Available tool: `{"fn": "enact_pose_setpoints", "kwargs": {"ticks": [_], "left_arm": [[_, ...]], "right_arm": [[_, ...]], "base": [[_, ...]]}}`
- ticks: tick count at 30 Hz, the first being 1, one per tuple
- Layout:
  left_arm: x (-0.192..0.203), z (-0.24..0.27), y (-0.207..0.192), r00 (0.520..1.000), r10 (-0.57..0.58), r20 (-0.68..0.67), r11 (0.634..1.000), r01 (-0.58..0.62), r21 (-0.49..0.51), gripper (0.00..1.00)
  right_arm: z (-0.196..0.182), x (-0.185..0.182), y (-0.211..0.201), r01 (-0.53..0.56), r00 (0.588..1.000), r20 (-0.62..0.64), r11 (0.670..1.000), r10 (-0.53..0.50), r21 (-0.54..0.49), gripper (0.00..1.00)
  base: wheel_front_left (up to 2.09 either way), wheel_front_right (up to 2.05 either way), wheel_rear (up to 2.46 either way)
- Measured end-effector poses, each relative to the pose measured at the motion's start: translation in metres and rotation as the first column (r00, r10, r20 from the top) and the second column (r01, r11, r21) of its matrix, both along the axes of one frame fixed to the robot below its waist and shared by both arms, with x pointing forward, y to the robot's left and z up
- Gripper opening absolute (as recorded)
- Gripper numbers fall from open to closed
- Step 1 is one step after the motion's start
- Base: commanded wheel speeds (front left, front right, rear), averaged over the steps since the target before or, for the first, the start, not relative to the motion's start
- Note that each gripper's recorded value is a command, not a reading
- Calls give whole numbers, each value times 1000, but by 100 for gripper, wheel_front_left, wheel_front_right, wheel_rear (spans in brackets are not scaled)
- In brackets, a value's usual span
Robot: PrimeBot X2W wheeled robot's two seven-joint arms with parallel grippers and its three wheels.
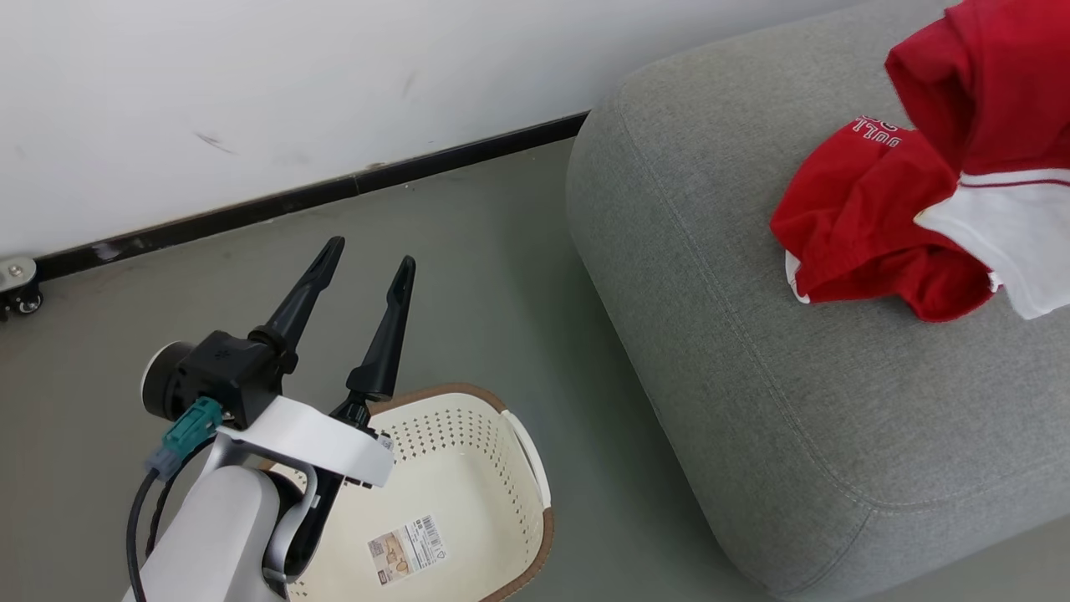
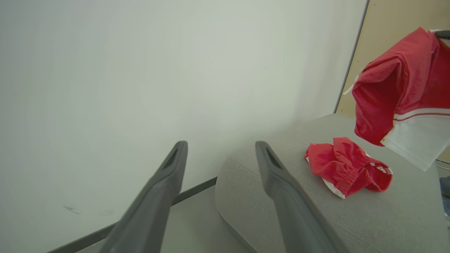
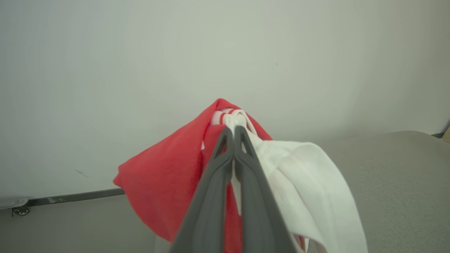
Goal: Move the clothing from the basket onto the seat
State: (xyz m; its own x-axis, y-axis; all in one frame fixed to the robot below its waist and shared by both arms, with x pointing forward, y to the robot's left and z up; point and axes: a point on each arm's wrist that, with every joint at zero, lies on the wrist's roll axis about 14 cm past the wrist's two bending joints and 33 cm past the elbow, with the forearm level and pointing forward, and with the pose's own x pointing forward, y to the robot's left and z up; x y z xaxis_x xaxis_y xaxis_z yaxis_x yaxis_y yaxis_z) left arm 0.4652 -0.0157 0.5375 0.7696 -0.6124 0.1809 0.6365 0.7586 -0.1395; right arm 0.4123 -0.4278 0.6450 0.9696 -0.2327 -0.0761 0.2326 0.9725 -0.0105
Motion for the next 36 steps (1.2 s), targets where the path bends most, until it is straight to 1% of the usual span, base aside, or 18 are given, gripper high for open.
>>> {"fn": "enact_pose_setpoints", "kwargs": {"ticks": [5,10,16,24,30,36], "left_arm": [[5,-6,7,1000,23,-9,1000,-23,5,100],[11,-12,18,999,43,-15,999,-43,20,100],[19,-16,27,997,70,-14,997,-69,33,100],[25,-23,35,996,89,-24,995,-88,36,100],[35,-24,38,995,101,-16,994,-101,33,100],[39,-38,38,994,98,-45,994,-95,54,100]], "right_arm": [[9,8,-19,51,999,-6,999,-51,-4,0],[10,18,-32,89,996,-9,996,-89,2,0],[3,34,-38,112,994,-22,994,-111,19,0],[-8,54,-38,110,993,-46,994,-111,-9,0],[-41,69,-33,104,989,-110,995,-103,-5,0],[-91,81,-21,99,977,-192,994,-89,43,0]], "base": [[0,0,0],[0,0,0],[0,0,0],[0,0,0],[0,0,0],[0,0,0]]}}
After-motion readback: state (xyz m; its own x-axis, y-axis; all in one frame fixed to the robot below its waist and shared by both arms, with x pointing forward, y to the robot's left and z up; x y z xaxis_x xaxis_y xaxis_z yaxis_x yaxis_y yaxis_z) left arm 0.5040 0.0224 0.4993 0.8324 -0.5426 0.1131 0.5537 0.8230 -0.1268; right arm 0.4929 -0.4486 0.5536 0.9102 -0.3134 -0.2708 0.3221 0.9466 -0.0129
